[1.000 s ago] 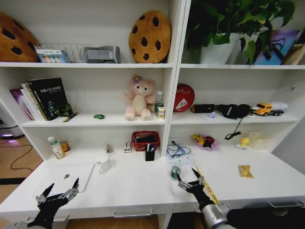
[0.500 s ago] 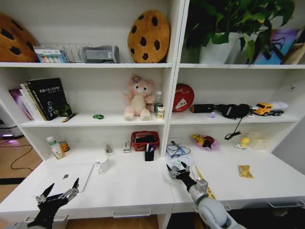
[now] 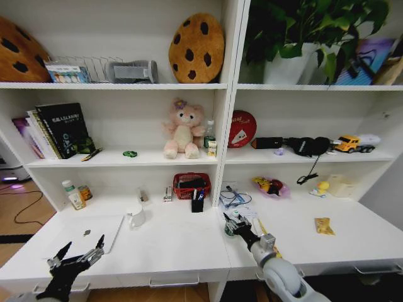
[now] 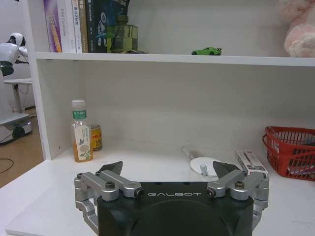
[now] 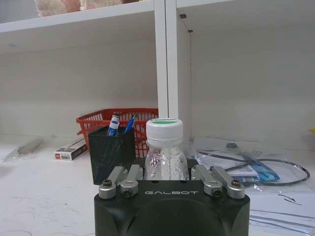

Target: Organize the objects on the table.

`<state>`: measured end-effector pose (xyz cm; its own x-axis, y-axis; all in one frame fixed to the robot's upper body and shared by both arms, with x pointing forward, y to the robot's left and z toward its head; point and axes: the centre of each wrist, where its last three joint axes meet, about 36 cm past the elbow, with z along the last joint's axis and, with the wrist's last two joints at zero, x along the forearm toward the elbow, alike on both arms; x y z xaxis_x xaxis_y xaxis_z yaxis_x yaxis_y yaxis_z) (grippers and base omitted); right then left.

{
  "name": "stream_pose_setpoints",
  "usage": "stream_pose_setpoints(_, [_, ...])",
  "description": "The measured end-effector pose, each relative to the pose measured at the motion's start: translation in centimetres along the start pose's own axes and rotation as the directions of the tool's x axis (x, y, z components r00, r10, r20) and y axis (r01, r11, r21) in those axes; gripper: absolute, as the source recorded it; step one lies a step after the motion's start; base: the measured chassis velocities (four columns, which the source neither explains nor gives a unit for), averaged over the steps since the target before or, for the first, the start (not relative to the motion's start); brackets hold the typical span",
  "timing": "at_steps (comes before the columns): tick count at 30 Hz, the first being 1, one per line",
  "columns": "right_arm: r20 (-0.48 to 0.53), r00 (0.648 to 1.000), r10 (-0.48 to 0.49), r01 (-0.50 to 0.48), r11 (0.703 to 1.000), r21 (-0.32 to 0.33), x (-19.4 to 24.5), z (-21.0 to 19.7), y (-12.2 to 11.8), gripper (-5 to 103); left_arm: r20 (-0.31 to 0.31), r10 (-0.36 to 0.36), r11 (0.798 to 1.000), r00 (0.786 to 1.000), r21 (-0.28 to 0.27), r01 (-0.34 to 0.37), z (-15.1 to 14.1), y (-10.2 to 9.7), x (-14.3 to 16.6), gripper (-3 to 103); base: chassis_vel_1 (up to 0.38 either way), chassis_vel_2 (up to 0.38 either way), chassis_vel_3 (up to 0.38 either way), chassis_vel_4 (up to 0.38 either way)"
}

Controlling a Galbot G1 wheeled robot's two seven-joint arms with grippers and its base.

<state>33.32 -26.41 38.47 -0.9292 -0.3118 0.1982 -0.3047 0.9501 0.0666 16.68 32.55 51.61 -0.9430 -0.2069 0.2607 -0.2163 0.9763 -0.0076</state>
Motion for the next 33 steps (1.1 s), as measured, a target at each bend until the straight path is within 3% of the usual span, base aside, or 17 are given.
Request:
stream_pose_setpoints(6, [0.020, 1.000, -0.019, 0.020, 1.000, -0.023, 2.2, -0.1, 1.1, 23, 0.000, 0.000, 1.000, 1.000, 0.000, 0.000, 0.0, 0.0, 0.0, 100, 0.000, 0.000, 0.000, 0.000])
stream_pose_setpoints(11, [0.072, 0.996, -0.053, 0.055, 0.998, -0.026, 5.1, -1.0, 2.0, 22, 0.000, 0.000, 1.000, 1.000, 0.000, 0.000, 0.0, 0.0, 0.0, 100, 0.000, 0.000, 0.000, 0.000])
stream_pose_setpoints(18, [0.084, 0.994, -0.064, 0.068, 0.997, -0.040, 15.0, -0.6, 4.3, 22, 0.000, 0.000, 1.000, 1.000, 0.000, 0.000, 0.0, 0.0, 0.0, 100, 0.000, 0.000, 0.000, 0.000])
stream_pose_setpoints(19, [0.065, 0.994, -0.090, 0.092, 0.996, -0.024, 18.4, 0.5, 5.0, 22, 0.000, 0.000, 1.000, 1.000, 0.000, 0.000, 0.0, 0.0, 0.0, 100, 0.000, 0.000, 0.000, 0.000])
stream_pose_setpoints(22, [0.058, 0.990, -0.130, 0.130, 0.991, 0.009, 21.3, 1.8, 5.3, 22, 0.000, 0.001, 1.000, 1.000, 0.000, -0.001, 0.0, 0.0, 0.0, 100, 0.000, 0.000, 0.000, 0.000])
stream_pose_setpoints(26, [0.037, 0.979, -0.201, 0.198, 0.977, 0.073, 27.5, 7.2, 4.6, 22, 0.000, 0.000, 1.000, 1.000, 0.000, 0.000, 0.0, 0.0, 0.0, 100, 0.000, 0.000, 0.000, 0.000])
stream_pose_setpoints(27, [0.015, 0.979, -0.204, 0.202, 0.975, 0.092, 29.1, 9.5, 3.9, 22, 0.000, 0.000, 1.000, 1.000, 0.000, 0.000, 0.0, 0.0, 0.0, 100, 0.000, 0.000, 0.000, 0.000])
stream_pose_setpoints(30, [-0.002, 0.981, -0.194, 0.193, 0.977, 0.096, 30.0, 11.0, 3.4, 22, 0.000, 0.000, 1.000, 1.000, 0.000, 0.000, 0.0, 0.0, 0.0, 100, 0.000, 0.000, 0.000, 0.000])
stream_pose_setpoints(33, [-0.088, 0.987, -0.137, 0.145, 0.984, 0.103, 31.7, 17.0, 1.4, 22, 0.000, 0.000, 1.000, 1.000, 0.000, 0.000, 0.0, 0.0, 0.0, 100, 0.000, 0.000, 0.000, 0.000])
